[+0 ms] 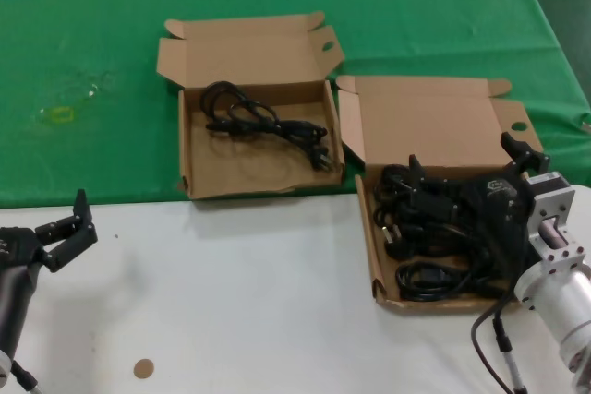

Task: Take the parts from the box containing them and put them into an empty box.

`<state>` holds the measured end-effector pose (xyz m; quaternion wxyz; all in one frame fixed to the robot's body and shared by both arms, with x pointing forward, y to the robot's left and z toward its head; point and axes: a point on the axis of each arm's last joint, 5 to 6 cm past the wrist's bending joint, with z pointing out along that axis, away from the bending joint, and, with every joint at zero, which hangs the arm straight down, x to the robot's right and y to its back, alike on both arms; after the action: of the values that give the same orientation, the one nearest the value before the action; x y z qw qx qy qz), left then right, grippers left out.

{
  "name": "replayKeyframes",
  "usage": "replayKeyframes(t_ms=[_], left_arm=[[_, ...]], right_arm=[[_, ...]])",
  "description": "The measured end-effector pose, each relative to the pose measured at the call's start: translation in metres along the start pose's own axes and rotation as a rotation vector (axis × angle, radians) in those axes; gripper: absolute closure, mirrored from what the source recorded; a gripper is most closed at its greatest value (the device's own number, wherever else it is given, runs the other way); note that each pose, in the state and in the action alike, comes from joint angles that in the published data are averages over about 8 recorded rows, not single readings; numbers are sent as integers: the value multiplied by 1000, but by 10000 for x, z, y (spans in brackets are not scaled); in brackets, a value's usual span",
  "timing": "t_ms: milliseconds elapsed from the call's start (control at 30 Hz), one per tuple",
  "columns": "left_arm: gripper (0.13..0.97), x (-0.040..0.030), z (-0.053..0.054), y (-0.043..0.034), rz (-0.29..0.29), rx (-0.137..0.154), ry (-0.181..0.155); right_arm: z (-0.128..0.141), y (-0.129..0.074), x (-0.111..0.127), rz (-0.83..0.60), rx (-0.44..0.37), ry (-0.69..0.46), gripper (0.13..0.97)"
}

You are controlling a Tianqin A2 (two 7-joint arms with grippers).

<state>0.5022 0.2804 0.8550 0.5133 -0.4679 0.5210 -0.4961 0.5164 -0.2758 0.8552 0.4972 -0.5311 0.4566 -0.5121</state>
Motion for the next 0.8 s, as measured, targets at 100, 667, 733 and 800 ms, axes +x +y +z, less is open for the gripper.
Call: replayKeyframes(t_ms=[100,667,733,800], left_arm=[[132,0,0,0,0,0,0],[132,0,0,0,0,0,0],[132,0,0,0,0,0,0],[132,0,0,0,0,0,0]], right_arm=[[0,0,0,0,0,0,130],[0,0,0,0,0,0,130],[0,0,0,0,0,0,130],[0,0,0,0,0,0,130]])
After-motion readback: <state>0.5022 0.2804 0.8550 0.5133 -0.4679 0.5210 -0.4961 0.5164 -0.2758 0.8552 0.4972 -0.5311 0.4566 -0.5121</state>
